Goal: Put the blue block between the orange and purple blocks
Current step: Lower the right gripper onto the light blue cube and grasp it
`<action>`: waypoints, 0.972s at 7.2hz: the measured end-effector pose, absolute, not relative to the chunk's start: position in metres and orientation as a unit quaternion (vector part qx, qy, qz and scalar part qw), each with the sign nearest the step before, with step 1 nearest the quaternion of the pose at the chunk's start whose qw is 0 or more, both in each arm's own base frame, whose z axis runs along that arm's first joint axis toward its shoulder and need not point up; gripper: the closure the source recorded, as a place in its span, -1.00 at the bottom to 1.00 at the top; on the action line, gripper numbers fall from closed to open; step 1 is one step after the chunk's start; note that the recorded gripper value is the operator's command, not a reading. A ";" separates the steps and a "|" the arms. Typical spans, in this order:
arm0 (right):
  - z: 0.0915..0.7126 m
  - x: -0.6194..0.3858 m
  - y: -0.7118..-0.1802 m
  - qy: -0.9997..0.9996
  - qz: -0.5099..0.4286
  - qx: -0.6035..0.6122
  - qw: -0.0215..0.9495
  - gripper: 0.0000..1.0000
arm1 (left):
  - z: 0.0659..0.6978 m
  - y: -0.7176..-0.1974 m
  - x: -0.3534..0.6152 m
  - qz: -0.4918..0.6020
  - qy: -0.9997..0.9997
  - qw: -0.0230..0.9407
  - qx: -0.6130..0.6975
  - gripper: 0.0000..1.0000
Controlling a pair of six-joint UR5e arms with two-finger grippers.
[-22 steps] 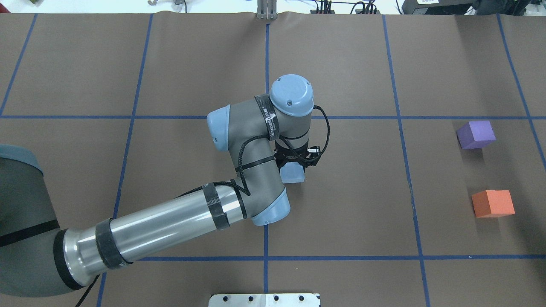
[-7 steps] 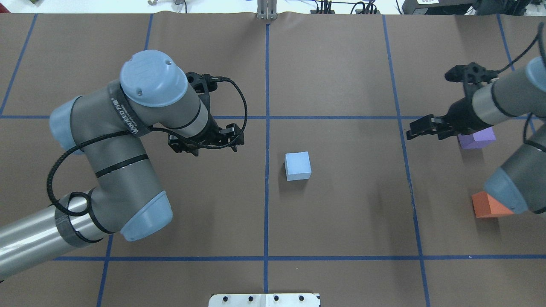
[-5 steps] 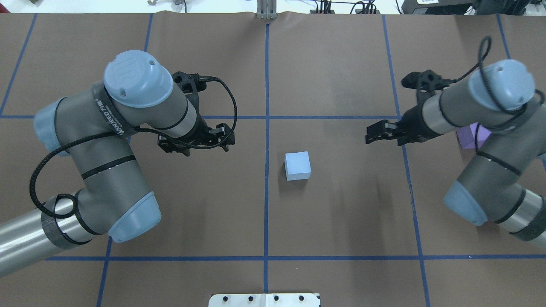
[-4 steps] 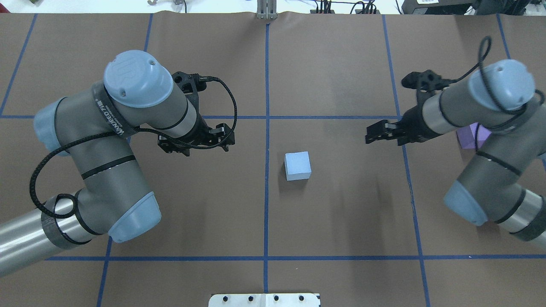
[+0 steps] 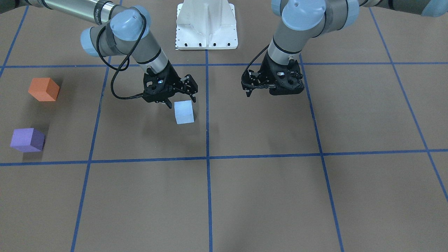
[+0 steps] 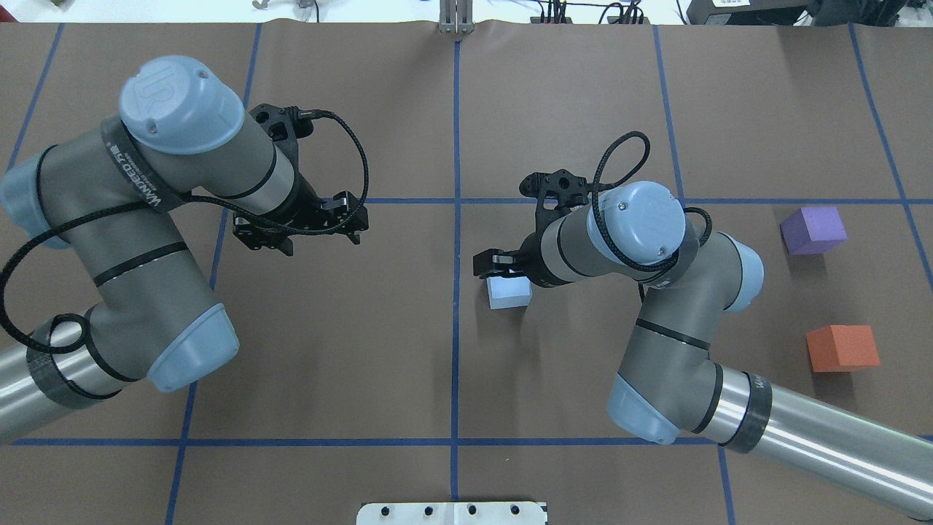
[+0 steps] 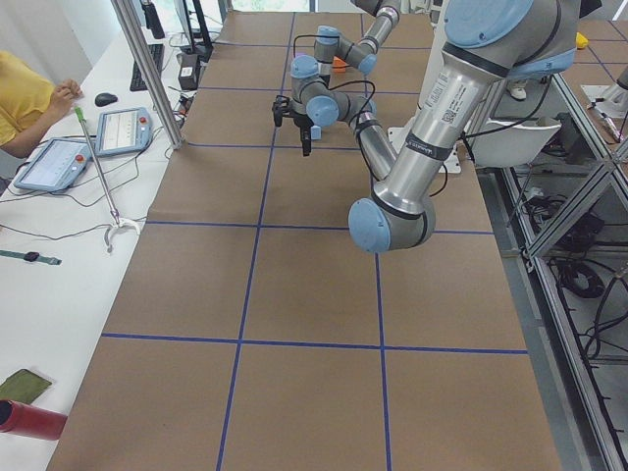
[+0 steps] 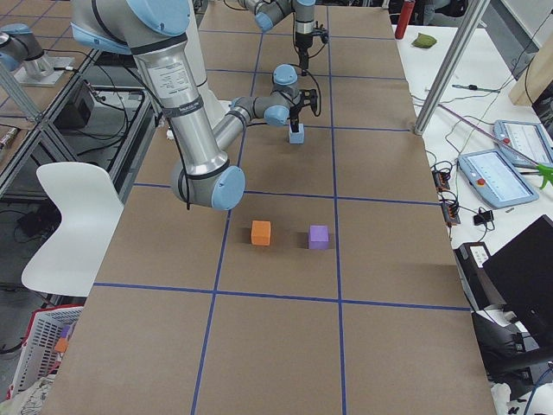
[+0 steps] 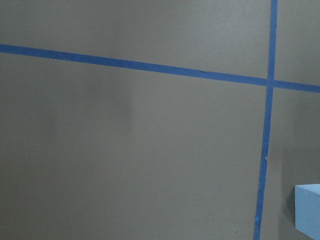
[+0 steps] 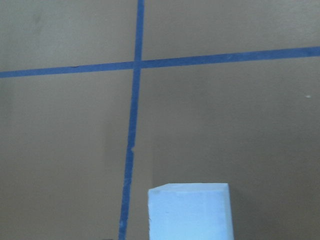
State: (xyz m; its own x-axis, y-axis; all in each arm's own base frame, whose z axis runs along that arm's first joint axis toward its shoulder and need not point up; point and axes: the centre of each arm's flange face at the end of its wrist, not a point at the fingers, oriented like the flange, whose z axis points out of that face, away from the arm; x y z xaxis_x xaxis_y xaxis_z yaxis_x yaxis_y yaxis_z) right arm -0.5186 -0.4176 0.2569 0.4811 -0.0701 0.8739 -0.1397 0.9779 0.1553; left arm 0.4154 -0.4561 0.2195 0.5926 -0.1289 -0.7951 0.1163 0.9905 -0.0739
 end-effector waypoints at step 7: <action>0.267 -0.552 -0.404 -0.447 -0.004 0.150 0.882 -0.93 | 0.230 -0.456 0.412 -0.071 0.442 0.894 -0.012 -1.00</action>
State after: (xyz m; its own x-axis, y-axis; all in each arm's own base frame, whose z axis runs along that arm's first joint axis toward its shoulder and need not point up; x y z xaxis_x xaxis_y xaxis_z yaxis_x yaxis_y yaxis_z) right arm -0.5524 -0.4042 0.2670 0.6011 -0.1411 0.7866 -0.1264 0.9551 0.2679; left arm 0.4122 -0.4561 0.2304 0.5998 -0.1381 -0.7881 0.1176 0.9895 -0.0838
